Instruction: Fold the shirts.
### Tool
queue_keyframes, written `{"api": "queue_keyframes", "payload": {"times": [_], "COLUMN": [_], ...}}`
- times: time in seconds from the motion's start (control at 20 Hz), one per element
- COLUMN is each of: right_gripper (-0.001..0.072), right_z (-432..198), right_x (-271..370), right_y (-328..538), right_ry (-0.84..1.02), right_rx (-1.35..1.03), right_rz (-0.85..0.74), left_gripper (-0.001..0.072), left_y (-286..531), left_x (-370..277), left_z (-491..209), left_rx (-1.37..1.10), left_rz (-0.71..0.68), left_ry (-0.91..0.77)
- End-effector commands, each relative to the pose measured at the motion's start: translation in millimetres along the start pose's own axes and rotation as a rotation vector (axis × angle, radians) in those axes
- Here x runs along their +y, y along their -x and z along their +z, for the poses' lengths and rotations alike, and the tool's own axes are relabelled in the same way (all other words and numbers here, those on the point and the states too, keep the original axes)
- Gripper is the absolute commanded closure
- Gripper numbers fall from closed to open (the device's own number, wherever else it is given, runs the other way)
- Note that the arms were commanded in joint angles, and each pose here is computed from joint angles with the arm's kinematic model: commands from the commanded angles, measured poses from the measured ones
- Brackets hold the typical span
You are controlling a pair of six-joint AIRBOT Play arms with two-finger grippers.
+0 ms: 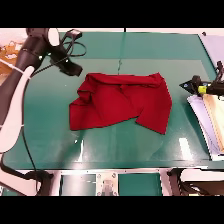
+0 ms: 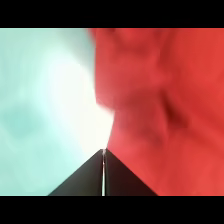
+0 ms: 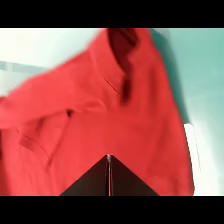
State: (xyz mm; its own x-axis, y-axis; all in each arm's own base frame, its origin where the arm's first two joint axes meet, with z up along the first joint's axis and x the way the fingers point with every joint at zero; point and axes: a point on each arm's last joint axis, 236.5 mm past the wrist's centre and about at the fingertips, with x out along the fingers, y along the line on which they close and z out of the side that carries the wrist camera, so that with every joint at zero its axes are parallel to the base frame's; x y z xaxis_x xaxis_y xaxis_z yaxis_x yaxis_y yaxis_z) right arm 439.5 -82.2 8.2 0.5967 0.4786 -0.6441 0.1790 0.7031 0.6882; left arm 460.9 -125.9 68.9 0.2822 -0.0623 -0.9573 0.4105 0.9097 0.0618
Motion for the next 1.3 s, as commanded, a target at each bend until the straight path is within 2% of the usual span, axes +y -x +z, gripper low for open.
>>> {"api": "queue_keyframes", "payload": {"times": [0.0, 0.15, 0.35, 0.4, 0.45, 0.5, 0.65, 0.95, 1.1, 1.15, 1.25], "right_gripper": [0.0697, 0.0697, 0.0697, 0.0697, 0.0697, 0.0697, 0.0697, 0.0697, 0.0697, 0.0697, 0.0697], "right_z": [-14.0, -17.2, -20.6, -20.6, -20.9, -20.9, -18.0, -15.4, -15.4, -15.8, -15.9], "right_x": [-19.4, -28.1, -28.9, -28.2, -27.8, -27.8, -29.5, -31.4, -31.5, -31.6, -32.0], "right_y": [13.1, 10.0, 3.6, 3.0, 2.8, 2.8, 2.8, 2.8, 2.6, 2.5, 2.5], "right_ry": [-0.024, -0.032, -0.036, -0.034, -0.033, -0.033, -0.033, -0.032, -0.033, -0.033, -0.034], "right_rx": [0.026, 0.022, 0.022, 0.023, 0.024, 0.024, 0.012, 0.0, 0.001, 0.003, 0.003], "right_rz": [-0.045, -0.066, -0.071, -0.071, -0.071, -0.071, -0.077, -0.085, -0.084, -0.084, -0.085], "left_gripper": [0.069, 0.069, 0.0686, 0.054, 0.0299, 0.0281, 0.0281, 0.028, 0.0283, 0.0319, 0.0678], "left_y": [12.4, 7.4, -33.5, -44.3, -53.4, -61.4, -80.9, -120.9, -122.9, -122.2, -123.0], "left_x": [16.5, 20.2, -20.2, -29.4, -35.2, -39.4, -47.9, -70.9, -79.8, -79.3, -75.9], "left_z": [-79.1, -161.8, -238.4, -244.4, -243.7, -238.8, -228.6, -219.7, -195.0, -191.9, -194.2], "left_rx": [0.162, 0.157, 0.178, 0.184, 0.163, 0.127, 0.074, 0.123, 0.041, 0.021, 0.026], "left_rz": [0.005, -0.039, -0.28, -0.338, -0.377, -0.412, -0.472, -0.63, -0.742, -0.748, -0.725], "left_ry": [0.104, 0.27, 0.577, 0.651, 0.716, 0.757, 0.805, 0.883, 0.888, 0.874, 0.826]}}
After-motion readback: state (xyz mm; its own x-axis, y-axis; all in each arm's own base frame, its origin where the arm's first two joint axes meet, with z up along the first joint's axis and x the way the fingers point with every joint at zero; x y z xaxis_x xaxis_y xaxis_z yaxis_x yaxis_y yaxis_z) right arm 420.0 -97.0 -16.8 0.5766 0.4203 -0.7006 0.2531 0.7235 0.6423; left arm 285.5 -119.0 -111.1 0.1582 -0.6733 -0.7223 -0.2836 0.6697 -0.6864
